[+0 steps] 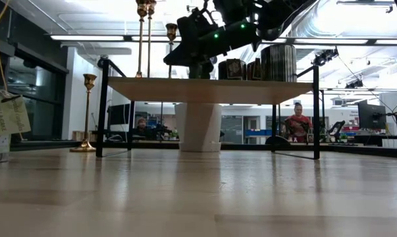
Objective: Pick & Place candle stick holders
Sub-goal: Put the gold candle holder on the shelf
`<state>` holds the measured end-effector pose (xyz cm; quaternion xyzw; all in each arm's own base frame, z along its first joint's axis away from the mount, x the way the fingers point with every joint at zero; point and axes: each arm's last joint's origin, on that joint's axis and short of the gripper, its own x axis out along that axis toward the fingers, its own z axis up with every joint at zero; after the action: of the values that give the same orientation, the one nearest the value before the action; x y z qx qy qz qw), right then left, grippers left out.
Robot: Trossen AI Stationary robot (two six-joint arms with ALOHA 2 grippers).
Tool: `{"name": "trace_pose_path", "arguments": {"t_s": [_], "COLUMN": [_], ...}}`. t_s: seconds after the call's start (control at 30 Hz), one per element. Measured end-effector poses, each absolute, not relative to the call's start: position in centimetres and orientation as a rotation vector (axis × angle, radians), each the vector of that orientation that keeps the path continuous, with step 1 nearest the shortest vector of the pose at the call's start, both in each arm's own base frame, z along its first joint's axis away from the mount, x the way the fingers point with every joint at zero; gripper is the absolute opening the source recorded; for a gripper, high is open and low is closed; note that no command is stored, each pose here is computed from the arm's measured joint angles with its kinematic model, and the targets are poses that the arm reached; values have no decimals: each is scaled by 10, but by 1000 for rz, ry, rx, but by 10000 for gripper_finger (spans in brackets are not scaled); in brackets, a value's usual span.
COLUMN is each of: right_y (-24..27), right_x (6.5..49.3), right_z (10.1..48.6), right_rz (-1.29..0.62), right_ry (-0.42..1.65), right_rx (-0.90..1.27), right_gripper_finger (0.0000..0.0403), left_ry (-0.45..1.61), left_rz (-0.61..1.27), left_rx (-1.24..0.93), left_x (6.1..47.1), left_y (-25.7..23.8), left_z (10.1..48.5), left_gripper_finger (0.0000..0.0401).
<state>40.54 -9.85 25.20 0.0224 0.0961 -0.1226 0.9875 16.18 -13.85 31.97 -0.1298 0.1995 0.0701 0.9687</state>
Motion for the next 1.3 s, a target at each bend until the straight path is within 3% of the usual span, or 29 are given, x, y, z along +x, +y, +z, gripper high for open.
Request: {"name": "trace_pose_path", "arguments": {"t_s": [0.33,0.7,0.87,1.3], "right_y": [-90,-82,-80,-69], "right_x": [407,405,405,384], "right_z": [252,260,260,279], "right_rz": [-265,-335,-368,-375], "right_ry": [201,195,197,302], "right_rx": [-12,-27,-5,30], "right_gripper_finger": [53,174,210,222], "left_ry": [404,402,402,392], "left_rz": [141,139,138,135], "left_rx": [-263,-266,-267,-278], "left_x": [162,162,162,160], "left_y": [-138,-139,-139,-137], "left_z": [320,320,320,323], "left_gripper_finger": [110,110,110,110]}}
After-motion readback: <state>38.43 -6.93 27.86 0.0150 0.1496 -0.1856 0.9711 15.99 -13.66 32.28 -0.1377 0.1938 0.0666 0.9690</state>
